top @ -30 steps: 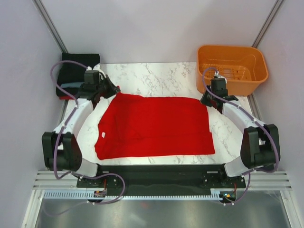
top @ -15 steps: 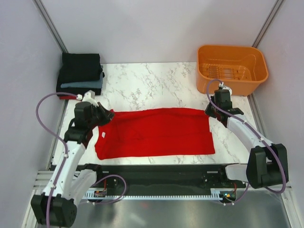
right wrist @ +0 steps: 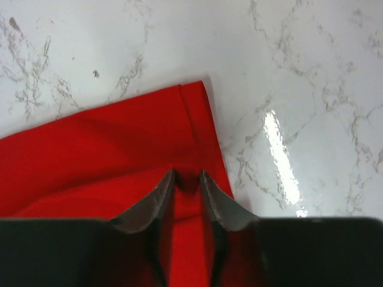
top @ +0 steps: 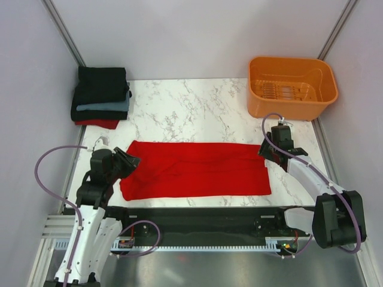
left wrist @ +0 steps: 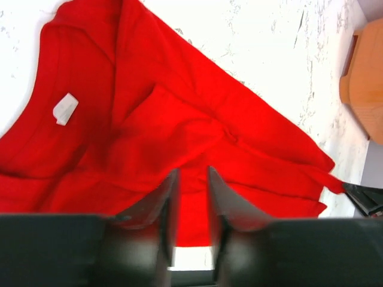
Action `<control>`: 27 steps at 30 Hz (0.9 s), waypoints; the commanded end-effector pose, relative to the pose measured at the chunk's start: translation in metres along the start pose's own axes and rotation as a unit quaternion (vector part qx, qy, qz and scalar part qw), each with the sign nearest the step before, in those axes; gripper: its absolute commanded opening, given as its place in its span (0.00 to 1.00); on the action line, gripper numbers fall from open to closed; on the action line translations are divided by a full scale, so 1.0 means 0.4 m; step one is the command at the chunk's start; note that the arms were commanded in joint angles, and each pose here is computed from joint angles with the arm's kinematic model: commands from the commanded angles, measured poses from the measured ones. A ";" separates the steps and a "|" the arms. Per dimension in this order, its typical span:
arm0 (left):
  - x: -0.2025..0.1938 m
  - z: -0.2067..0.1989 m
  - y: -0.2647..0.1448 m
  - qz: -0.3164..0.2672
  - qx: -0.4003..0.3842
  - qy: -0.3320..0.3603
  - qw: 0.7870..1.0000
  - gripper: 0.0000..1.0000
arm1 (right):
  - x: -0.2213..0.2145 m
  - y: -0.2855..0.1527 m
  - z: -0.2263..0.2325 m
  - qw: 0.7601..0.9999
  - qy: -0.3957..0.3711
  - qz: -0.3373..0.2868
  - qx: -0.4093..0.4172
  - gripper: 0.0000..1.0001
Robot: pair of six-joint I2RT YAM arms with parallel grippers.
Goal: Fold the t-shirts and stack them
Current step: Fold the tshirt
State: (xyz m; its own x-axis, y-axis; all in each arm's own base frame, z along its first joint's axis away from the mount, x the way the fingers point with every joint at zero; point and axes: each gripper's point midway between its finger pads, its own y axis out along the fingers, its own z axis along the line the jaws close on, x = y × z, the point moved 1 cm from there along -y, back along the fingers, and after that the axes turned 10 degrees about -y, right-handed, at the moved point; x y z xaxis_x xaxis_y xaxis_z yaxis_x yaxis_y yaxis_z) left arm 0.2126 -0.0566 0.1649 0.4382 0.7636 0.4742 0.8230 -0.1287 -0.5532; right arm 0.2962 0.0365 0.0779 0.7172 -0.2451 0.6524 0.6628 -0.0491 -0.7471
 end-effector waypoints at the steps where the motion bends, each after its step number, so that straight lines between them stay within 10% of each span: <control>1: -0.030 0.028 -0.017 0.005 0.017 -0.070 0.997 0.39 | 0.006 -0.010 -0.025 1.000 0.016 -0.019 -0.019 0.63; 6: -0.024 0.007 -0.066 -0.028 -0.039 -0.100 0.994 0.50 | 0.056 -0.028 -0.033 0.999 0.013 -0.030 -0.030 0.97; 18: -0.074 0.054 0.082 0.037 0.014 -0.068 0.997 0.44 | 0.071 -0.017 0.228 0.984 -0.051 0.009 0.169 0.92; 27: -0.125 0.108 0.180 0.077 0.057 -0.057 0.994 0.42 | -0.077 0.070 0.140 0.990 -0.087 0.087 0.068 0.90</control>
State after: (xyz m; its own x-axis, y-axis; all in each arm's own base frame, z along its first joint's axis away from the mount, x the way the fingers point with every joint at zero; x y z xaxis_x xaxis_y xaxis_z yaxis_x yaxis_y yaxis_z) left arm 0.2163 -0.0724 0.0624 0.5009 0.8288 0.2494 0.6413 -0.1620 -0.7500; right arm 0.3079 0.1168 0.0426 0.8537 -0.0802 0.5146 0.5192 0.2096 -0.8286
